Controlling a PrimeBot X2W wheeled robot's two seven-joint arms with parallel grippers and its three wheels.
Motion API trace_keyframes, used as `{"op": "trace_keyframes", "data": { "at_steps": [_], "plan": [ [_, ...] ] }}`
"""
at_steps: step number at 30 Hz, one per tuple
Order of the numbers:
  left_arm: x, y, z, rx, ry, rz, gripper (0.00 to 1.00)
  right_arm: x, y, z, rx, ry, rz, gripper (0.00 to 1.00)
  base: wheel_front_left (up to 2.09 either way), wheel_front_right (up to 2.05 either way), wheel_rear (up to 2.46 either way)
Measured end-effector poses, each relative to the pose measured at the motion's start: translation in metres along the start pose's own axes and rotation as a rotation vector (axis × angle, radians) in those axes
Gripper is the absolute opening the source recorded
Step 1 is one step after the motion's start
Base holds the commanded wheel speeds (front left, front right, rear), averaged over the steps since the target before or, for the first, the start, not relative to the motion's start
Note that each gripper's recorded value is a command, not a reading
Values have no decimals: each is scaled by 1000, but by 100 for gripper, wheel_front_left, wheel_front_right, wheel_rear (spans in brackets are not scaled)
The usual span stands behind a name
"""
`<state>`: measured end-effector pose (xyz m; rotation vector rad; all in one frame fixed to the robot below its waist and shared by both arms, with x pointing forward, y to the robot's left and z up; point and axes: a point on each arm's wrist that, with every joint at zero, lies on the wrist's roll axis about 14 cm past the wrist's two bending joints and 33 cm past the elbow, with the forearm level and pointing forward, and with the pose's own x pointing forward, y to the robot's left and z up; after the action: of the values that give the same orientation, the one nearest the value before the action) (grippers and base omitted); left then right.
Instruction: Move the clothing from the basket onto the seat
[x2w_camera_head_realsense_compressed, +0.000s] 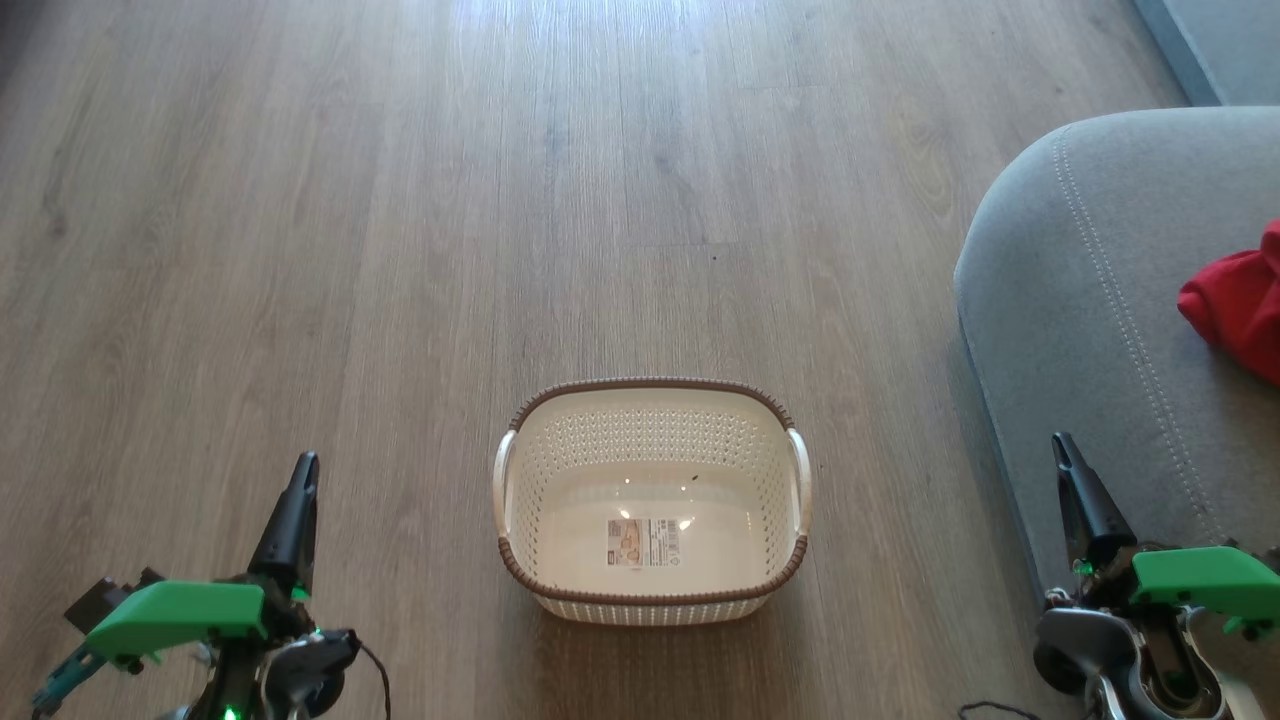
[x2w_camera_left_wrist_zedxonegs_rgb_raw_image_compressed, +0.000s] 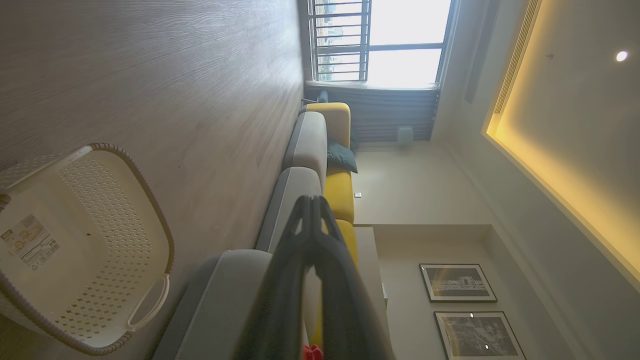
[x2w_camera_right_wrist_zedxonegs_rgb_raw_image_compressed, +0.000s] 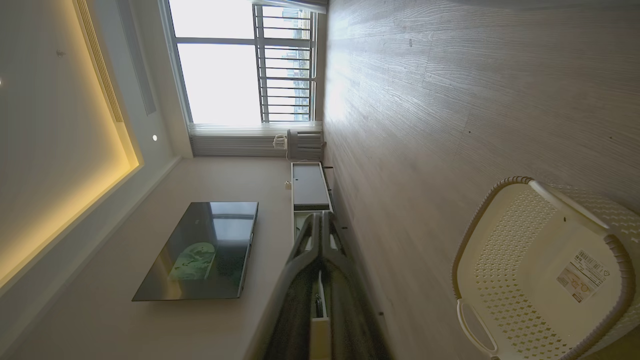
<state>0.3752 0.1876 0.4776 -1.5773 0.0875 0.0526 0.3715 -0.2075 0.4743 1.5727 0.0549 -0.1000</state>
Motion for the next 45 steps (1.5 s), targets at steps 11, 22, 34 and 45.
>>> {"op": "trace_keyframes", "data": {
  "at_steps": [11,22,34,45],
  "plan": [
    [0,0,0,0,0,0,0,0,0,0,0,0,0,0,0,0,0],
    [0,0,0,0,0,0,0,0,0,0,0,0,0,0,0,0,0],
    [0,0,0,0,0,0,0,0,0,0,0,0,0,0,0,0,0],
    [0,0,0,0,0,0,0,0,0,0,0,0,0,0,0,0,0]
  ]
}}
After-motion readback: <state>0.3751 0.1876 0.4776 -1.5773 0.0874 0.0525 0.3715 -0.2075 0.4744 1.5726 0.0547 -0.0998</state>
